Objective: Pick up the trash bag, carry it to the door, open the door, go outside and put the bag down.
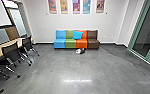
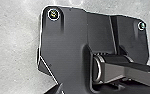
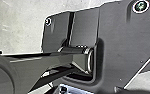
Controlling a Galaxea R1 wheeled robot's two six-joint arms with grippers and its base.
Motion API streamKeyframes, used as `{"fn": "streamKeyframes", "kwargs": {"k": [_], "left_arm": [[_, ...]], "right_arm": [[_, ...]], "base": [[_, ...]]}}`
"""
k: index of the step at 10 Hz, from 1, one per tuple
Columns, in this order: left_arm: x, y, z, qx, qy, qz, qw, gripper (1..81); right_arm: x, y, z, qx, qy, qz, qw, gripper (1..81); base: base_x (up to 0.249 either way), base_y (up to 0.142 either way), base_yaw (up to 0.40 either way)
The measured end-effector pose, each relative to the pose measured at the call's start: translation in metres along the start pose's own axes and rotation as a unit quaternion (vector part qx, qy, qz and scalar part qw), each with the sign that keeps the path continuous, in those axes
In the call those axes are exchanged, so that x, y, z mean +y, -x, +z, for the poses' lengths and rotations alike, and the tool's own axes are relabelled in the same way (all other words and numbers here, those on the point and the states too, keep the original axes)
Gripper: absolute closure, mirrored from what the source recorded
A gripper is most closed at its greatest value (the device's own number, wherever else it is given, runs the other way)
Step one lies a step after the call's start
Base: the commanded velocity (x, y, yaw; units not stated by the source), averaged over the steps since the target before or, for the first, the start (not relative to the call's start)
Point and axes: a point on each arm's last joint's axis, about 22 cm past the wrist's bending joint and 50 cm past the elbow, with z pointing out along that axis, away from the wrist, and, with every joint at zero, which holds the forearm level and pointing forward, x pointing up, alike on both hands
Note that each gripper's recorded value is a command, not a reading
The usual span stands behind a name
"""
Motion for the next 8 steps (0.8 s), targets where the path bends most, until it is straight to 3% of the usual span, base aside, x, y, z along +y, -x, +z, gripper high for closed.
{"fn": "streamKeyframes", "kwargs": {"k": [4, 6, 8], "left_arm": [[0.002, 0.000, 0.000, -0.001, 0.002, 0.000, 1.0000, 1.0], [0.012, 0.000, 0.002, -0.001, 0.012, 0.001, 0.9999, 1.0], [0.012, -0.004, 0.001, 0.002, 0.013, 0.002, 0.9999, 1.0]], "right_arm": [[-0.001, 0.002, 0.001, -0.001, -0.001, 0.001, 1.0000, 1.0], [-0.006, 0.002, 0.003, -0.001, -0.004, 0.000, 1.0000, 1.0], [-0.006, 0.003, 0.003, -0.002, -0.004, 0.001, 1.0000, 1.0]], "base": [[0.150, 0.000, 0.000], [0.163, 0.000, 0.000], [0.174, 0.000, 0.000]]}}
